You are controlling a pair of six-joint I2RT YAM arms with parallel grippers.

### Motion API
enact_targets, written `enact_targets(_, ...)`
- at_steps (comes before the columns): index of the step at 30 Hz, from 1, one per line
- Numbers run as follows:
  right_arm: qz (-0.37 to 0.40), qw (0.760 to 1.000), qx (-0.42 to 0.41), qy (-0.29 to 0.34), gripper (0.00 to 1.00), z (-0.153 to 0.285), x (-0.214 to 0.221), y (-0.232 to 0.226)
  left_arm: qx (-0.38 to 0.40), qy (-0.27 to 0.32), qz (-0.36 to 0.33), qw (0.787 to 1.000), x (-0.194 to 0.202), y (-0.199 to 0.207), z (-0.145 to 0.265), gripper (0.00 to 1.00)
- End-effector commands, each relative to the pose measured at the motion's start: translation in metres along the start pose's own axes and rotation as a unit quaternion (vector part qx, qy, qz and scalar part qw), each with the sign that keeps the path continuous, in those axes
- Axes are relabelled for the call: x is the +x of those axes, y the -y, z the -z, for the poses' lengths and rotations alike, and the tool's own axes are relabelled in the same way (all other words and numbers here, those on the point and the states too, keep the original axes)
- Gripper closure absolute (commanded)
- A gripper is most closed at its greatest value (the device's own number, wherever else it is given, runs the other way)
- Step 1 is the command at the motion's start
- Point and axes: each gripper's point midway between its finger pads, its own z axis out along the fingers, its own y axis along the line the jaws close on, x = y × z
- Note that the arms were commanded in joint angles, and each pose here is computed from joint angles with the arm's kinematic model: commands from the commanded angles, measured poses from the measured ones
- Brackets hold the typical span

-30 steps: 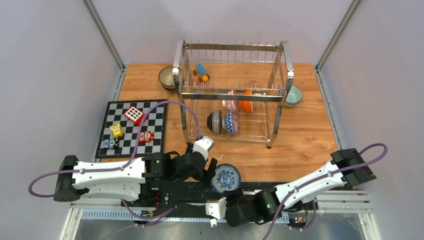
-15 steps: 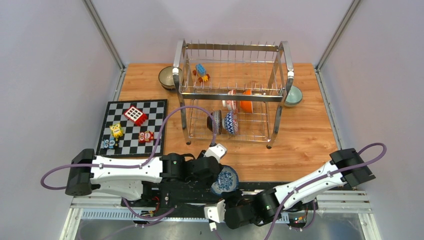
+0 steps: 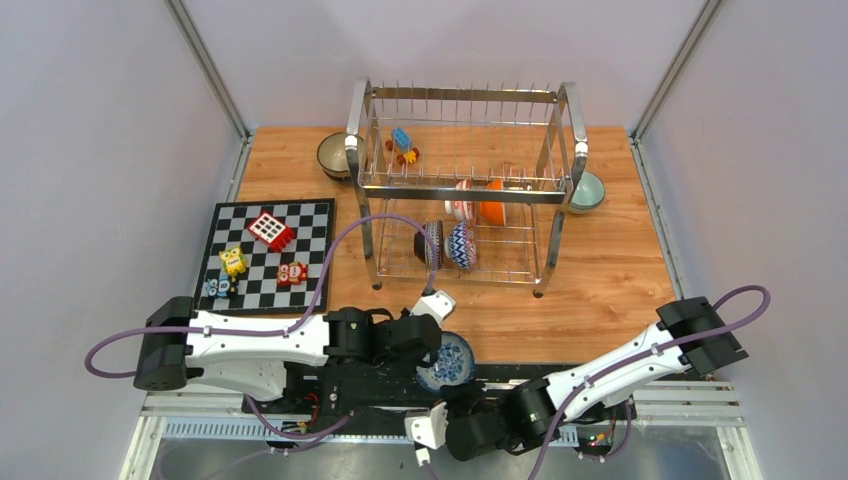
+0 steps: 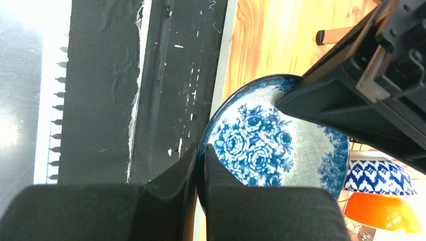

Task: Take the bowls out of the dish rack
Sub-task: Pick up the bowl from the dish rack.

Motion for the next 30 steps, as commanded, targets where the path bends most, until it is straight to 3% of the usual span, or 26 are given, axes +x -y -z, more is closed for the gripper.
enact_targets(1, 0.005, 1.0, 0.015, 0.011, 0.97, 0.004, -0.016, 0.007, 0.01, 0.006, 0.001, 1.0, -0.004, 0.006, 0.002, 0.87)
enact_targets(3, -0.003, 1.0, 0.022, -0.003, 0.97, 0.005, -0.014, 0.009, 0.005, 0.009, 0.006, 1.0, -0.004, 0.005, 0.001, 1.0)
enact_targets(5, -0.013, 0.999, 0.027, -0.015, 0.91, 0.006, -0.011, 0.011, -0.002, 0.016, 0.014, 1.0, -0.005, 0.001, 0.003, 1.0)
enact_targets(9, -0.055, 0.998, 0.028, -0.02, 0.54, 0.011, -0.01, 0.011, -0.023, 0.044, 0.041, 0.998, -0.007, -0.013, 0.006, 1.0)
enact_targets(12, -0.11, 0.993, 0.034, 0.0, 0.12, 0.018, -0.02, 0.016, -0.042, 0.064, 0.062, 0.995, -0.008, -0.024, 0.009, 1.0)
enact_targets(13, -0.135, 0.99, 0.038, 0.01, 0.03, 0.022, -0.025, 0.019, -0.046, 0.071, 0.069, 0.994, -0.009, -0.026, 0.01, 1.0)
enact_targets(17, -0.238, 0.967, 0.071, 0.049, 0.01, 0.04, -0.042, 0.041, -0.071, 0.095, 0.101, 0.988, -0.012, -0.039, 0.015, 1.0)
enact_targets(20, -0.327, 0.936, 0.11, 0.075, 0.01, 0.056, -0.048, 0.063, -0.096, 0.111, 0.129, 0.981, -0.013, -0.051, 0.019, 1.0)
enact_targets(23, -0.424, 0.886, 0.163, 0.091, 0.01, 0.069, -0.039, 0.088, -0.102, 0.128, 0.162, 0.973, -0.013, -0.059, 0.024, 1.0)
enact_targets(26, -0.535, 0.819, 0.194, 0.075, 0.04, 0.079, -0.012, 0.104, -0.099, 0.139, 0.197, 0.966, -0.012, -0.062, 0.028, 1.0)
enact_targets(30, -0.65, 0.737, 0.175, 0.057, 0.3, 0.073, 0.012, 0.109, -0.089, 0.143, 0.245, 0.955, -0.011, -0.061, 0.033, 1.0)
